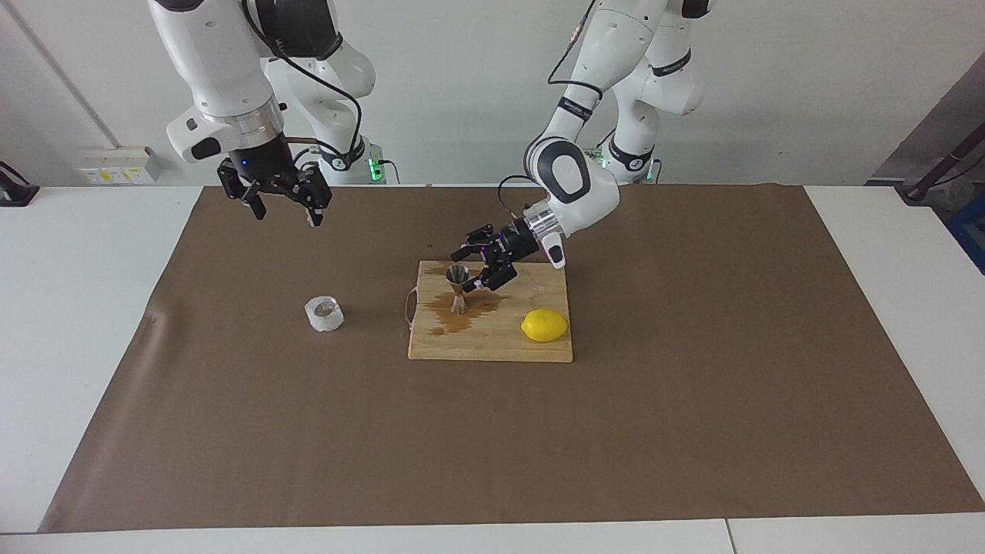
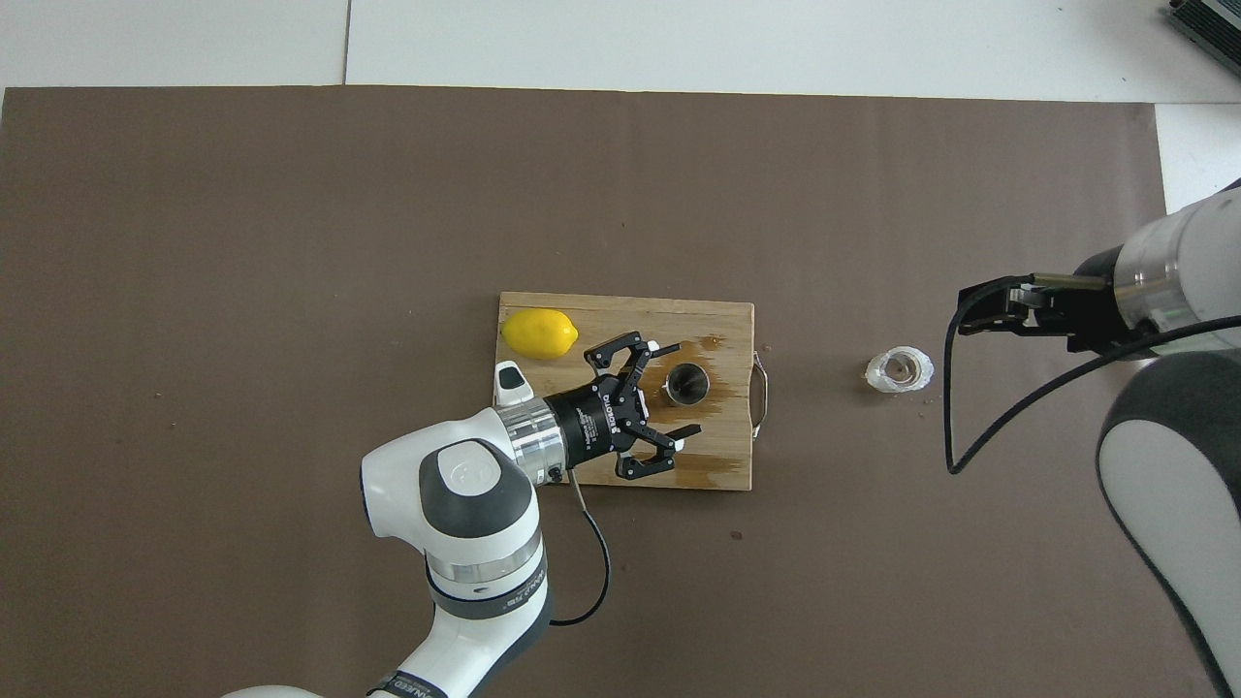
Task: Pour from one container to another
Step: 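Open the left gripper to release the metal cup on the board, then withdraw the left gripper while the right gripper reaches the glass cup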
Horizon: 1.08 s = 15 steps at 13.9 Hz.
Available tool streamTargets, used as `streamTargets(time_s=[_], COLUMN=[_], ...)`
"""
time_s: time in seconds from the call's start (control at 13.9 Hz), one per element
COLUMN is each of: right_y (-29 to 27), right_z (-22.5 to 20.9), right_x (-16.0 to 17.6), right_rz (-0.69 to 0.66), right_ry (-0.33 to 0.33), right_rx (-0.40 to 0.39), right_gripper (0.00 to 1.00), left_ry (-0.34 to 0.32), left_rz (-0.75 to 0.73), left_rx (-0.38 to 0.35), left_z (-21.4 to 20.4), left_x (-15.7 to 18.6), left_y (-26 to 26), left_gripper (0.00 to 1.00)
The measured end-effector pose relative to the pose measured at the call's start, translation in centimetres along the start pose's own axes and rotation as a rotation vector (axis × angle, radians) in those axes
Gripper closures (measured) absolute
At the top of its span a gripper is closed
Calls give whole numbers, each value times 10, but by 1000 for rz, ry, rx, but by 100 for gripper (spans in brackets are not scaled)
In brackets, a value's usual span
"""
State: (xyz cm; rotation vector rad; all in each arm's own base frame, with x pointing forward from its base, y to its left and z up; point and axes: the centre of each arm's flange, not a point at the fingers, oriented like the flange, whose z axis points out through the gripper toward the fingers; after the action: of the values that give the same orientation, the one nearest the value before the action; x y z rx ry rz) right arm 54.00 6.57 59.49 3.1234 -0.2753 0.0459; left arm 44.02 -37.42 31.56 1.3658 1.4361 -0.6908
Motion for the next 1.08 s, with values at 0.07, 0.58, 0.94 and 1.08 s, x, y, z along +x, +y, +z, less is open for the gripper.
streamTargets(time_s=[0.07, 0.58, 0.94, 1.08], right_y=[1, 12, 20, 24], right_z=[1, 13, 25, 32], right_x=[0, 1, -7, -9], right_rz=[2, -185, -566, -737], right_ry=[-2, -12, -29, -2], right_rx=[-1, -4, -3, -5], right_gripper=[0, 0, 0, 0], left_ry=[-9, -89, -82, -48], left_rz=[5, 110, 208, 254], left_rx=[-4, 21, 157, 222], left_z=[-2, -22, -47, -56], left_x=[-6, -52, -54, -53], left_y=[1, 19, 55, 64], left_gripper=[0, 0, 0, 0])
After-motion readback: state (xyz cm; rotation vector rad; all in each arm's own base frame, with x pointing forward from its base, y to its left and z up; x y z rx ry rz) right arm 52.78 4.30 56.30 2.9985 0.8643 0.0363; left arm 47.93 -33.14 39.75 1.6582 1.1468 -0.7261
